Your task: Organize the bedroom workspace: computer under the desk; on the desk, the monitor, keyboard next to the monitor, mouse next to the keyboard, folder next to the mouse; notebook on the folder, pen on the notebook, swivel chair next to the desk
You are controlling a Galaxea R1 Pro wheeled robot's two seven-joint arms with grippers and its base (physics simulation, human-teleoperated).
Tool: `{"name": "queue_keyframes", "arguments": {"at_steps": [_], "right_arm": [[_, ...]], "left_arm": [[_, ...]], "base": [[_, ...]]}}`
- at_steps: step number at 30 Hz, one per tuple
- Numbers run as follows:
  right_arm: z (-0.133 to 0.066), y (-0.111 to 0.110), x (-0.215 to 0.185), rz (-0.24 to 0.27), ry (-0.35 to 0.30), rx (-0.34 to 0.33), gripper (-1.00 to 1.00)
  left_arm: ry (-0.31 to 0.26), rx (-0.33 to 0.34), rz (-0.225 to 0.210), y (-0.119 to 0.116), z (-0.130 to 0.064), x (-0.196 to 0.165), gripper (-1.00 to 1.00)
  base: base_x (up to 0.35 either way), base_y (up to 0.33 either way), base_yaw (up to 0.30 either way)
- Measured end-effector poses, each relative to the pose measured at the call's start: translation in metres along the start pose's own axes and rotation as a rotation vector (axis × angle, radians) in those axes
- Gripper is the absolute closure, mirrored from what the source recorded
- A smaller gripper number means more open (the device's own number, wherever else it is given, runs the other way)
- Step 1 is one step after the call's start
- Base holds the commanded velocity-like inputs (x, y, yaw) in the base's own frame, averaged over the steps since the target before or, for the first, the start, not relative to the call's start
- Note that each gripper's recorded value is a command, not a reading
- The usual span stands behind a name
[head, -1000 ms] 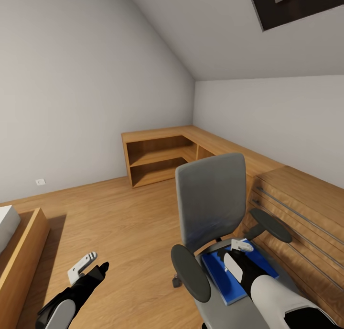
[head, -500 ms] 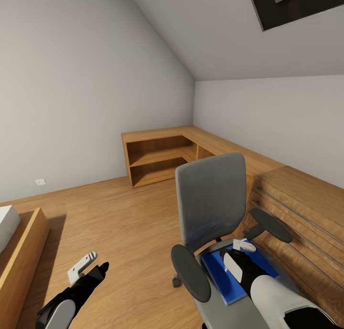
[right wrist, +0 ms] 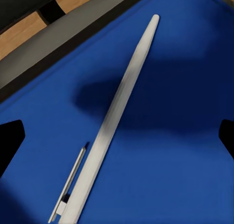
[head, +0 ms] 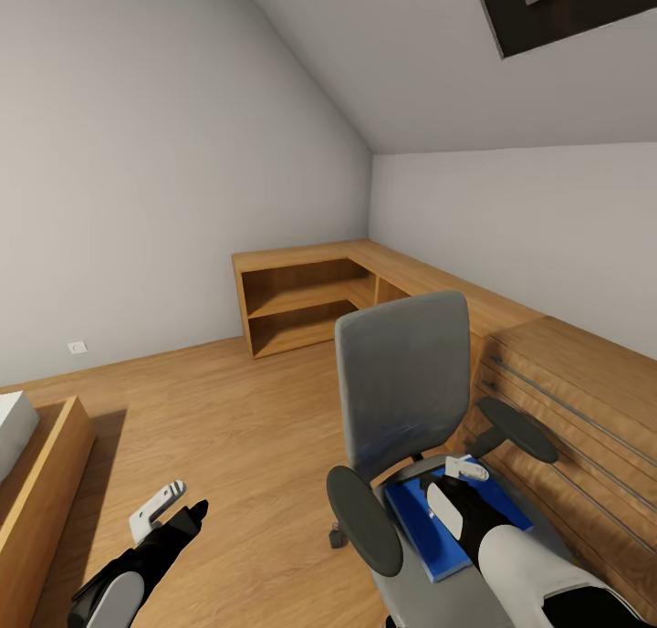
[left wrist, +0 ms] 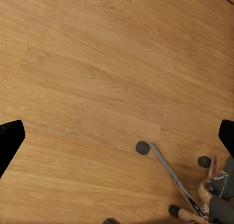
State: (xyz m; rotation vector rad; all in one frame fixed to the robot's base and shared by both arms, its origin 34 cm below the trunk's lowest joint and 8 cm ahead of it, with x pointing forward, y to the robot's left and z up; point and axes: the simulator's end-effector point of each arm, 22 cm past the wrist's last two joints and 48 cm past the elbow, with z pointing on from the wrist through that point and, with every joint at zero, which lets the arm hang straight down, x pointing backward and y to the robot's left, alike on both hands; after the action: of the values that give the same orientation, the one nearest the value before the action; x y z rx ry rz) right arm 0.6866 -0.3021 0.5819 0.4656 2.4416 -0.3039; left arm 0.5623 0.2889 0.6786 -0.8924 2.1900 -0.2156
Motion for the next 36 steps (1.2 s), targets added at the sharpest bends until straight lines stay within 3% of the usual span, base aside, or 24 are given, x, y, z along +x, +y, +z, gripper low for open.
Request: {"name": "queue_keyframes", "arguments": {"at_steps": [36], "right_arm": [[0.016, 0.002, 0.017, 0.000, 0.000, -0.001, -1.00]], "left_arm": [[-0.001, 0.001, 0.000, 0.011, 0.014, 0.014, -1.00]], "base": [[0.000, 0.000, 0.000]]}}
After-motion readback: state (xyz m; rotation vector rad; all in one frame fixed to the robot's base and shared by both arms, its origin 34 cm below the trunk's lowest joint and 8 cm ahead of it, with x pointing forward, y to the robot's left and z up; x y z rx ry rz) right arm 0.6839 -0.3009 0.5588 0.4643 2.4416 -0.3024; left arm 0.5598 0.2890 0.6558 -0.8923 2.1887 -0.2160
